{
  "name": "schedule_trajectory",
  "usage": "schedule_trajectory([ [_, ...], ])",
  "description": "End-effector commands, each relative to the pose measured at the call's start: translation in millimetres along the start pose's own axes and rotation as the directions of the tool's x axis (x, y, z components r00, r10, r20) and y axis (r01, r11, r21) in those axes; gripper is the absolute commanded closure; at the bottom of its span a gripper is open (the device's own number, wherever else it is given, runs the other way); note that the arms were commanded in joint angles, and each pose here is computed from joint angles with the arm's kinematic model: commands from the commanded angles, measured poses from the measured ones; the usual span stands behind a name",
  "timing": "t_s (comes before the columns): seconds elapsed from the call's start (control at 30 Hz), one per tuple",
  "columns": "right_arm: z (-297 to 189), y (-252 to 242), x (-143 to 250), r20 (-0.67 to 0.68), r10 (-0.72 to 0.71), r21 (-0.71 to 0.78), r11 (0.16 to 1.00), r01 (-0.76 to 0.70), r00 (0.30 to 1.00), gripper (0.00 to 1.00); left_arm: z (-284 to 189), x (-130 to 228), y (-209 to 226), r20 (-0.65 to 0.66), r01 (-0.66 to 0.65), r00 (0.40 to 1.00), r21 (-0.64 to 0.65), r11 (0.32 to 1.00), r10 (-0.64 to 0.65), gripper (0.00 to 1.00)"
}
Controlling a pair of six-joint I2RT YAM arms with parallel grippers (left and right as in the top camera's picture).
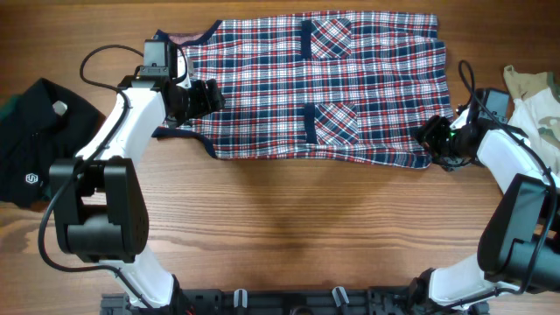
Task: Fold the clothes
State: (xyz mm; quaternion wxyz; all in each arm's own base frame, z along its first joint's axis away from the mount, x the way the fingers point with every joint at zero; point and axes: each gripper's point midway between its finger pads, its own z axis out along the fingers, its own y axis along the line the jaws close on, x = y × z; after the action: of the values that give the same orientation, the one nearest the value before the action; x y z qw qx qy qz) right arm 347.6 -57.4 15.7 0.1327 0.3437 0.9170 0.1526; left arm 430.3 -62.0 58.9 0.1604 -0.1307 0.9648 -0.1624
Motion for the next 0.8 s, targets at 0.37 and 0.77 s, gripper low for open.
schedule_trajectory([
  [0.37, 2, -21, 3, -0.008, -0.116, 0.112, 0.987, 0.116, 0.993, 0.89, -1, 27, -11, -0.13, 0.199, 0.973, 0.05, 0.979, -0.191, 0.38],
  [0.77, 2, -9, -8, 0.036, -0.122, 0.056, 0.991, 0.12, 0.992, 0.96, 11, 79, 2, -0.156, 0.241, 0.947, -0.231, 0.943, -0.28, 0.22],
])
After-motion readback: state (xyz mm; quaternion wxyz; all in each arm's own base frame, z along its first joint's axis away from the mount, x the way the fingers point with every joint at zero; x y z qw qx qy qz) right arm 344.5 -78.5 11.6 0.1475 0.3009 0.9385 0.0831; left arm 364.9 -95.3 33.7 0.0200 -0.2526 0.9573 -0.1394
